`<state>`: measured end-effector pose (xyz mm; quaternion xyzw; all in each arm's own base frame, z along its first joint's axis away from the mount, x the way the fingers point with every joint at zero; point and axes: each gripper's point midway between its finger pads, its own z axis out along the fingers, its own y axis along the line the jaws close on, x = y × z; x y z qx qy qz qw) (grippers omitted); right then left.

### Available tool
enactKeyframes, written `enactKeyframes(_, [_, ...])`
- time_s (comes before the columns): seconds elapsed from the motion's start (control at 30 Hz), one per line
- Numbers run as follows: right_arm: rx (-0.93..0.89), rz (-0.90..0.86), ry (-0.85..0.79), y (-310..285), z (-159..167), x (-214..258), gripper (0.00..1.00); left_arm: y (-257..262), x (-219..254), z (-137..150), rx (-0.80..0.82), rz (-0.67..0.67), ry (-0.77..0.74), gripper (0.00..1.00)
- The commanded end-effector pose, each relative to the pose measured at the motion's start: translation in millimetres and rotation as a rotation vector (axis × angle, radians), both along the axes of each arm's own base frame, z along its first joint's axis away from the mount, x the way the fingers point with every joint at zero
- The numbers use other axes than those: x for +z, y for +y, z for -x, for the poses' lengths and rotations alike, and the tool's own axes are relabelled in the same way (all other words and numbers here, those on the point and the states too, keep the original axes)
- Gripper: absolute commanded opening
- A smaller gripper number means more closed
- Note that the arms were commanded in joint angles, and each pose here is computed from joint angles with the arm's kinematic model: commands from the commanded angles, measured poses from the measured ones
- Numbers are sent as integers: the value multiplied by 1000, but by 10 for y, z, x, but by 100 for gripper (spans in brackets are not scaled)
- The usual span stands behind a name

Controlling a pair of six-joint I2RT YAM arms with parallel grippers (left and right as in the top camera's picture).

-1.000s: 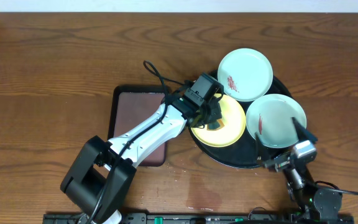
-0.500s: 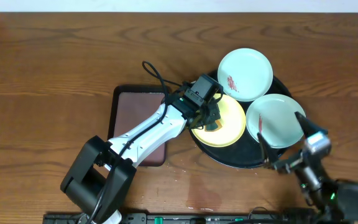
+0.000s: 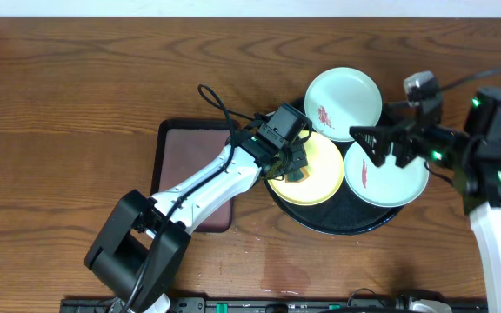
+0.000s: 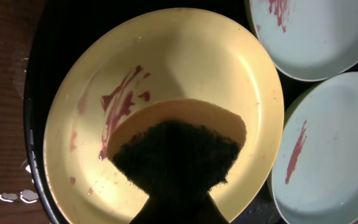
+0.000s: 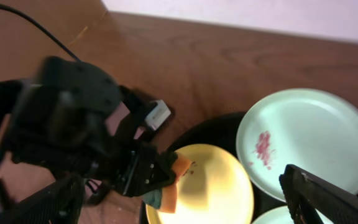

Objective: Clean dirty plates on tray and stack at the side
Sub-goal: 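Reach the right gripper to the pale green plate's rim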

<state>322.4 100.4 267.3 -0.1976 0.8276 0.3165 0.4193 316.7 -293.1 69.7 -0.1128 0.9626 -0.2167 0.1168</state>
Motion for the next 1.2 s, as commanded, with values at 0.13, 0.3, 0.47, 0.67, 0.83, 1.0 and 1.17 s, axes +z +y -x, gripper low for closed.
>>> enactKeyframes(0.13, [-161,132,255,-219,-424,-878,31,21,-15,-2,13,-12,-1,7])
enactKeyframes(0.3, [-166,304,390,-94,-401,-1450,38,20,-14,-3,13,-12,-2,7])
enactKeyframes(0.47, [-149,444,457,76,-378,-1883,37,21,-15,-1,12,-12,-1,8])
enactKeyframes(0.67, [-187,586,511,39,-371,-2271,31,18,-12,-6,13,-10,-3,8])
enactKeyframes(0.83, [-165,604,524,43,-360,-2377,28,15,-10,-9,13,-10,-5,8])
enactKeyframes(1.0, [-158,600,531,60,-355,-2411,23,15,-10,-9,13,-9,-5,8])
enactKeyframes(1.17, [-154,606,545,66,-372,-2528,22,15,-10,-9,13,-9,-5,8])
